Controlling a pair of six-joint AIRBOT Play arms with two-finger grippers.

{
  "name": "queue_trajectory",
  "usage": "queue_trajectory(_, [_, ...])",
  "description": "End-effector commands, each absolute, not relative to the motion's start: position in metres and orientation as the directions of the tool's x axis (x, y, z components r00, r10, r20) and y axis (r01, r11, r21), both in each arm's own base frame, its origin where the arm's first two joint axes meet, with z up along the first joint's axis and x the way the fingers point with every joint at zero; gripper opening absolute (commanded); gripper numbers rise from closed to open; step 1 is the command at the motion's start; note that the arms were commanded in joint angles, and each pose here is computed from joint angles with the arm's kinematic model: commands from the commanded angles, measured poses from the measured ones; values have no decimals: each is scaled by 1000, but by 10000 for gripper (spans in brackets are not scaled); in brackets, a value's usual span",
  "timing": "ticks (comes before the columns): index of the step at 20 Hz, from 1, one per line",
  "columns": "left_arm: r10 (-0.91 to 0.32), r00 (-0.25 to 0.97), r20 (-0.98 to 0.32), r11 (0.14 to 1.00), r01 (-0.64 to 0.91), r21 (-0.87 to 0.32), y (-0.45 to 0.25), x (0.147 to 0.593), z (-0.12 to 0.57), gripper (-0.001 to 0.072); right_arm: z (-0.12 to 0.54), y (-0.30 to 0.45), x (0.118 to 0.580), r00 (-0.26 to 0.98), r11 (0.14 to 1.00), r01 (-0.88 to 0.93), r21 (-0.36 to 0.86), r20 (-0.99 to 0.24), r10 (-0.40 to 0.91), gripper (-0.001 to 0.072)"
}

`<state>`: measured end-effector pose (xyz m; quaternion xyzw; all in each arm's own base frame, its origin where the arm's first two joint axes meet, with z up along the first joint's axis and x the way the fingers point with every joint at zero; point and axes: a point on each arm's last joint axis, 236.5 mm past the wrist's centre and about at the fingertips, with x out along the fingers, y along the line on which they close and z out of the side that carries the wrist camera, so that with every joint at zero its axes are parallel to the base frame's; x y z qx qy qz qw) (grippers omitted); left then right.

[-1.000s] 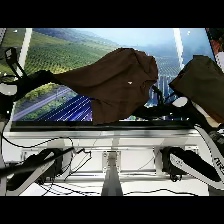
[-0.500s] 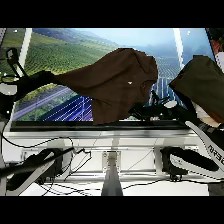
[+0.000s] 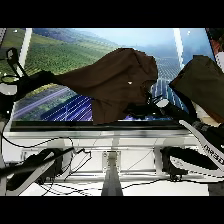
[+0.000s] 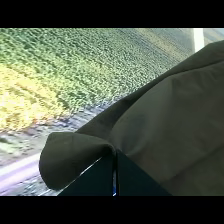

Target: Fold the clothes and pants, and hang the long-sleeved shirts on hangers.

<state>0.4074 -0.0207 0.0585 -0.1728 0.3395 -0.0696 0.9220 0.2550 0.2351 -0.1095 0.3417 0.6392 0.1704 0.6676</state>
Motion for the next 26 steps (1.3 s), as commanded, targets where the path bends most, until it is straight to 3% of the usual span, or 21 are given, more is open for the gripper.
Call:
queue_trajectory(1, [-246,760,-602,931,12,-365,-21,407,58,15,-98,247,252,87,714,120,690,-723,685,303])
queue_trajectory(5, [-245,760,-602,931,11,-365,-20,407,58,15,-81,244,277,118,744,6,669,-739,663,289])
queue_trajectory(7, [-245,760,-602,931,11,-365,-20,407,58,15,-71,246,287,134,749,-39,662,-739,660,18])
queue_trajectory(11, [-205,790,-577,952,25,-304,-11,407,77,15,-39,242,310,167,778,-220,588,-763,624,17])
queue_trajectory(13, [-138,841,-524,979,35,-203,8,405,115,14,-3,227,332,250,811,-368,454,-792,557,17])
queue_trajectory(15, [-55,904,-424,995,12,-104,30,396,169,14,56,205,363,412,851,-441,285,-778,474,17])
queue_trajectory(18, [85,985,-153,995,-91,-33,60,365,268,14,184,174,388,680,883,-465,60,-615,400,17])
queue_trajectory(20, [142,989,46,990,-142,-10,65,332,329,14,271,165,377,788,886,-464,3,-455,415,17])
queue_trajectory(23, [189,930,315,980,-199,-2,61,272,404,14,397,147,330,880,889,-456,-41,-171,443,17])
queue_trajectory(26, [219,812,541,971,-235,-40,57,207,462,14,485,127,269,890,893,-446,-61,70,450,17])
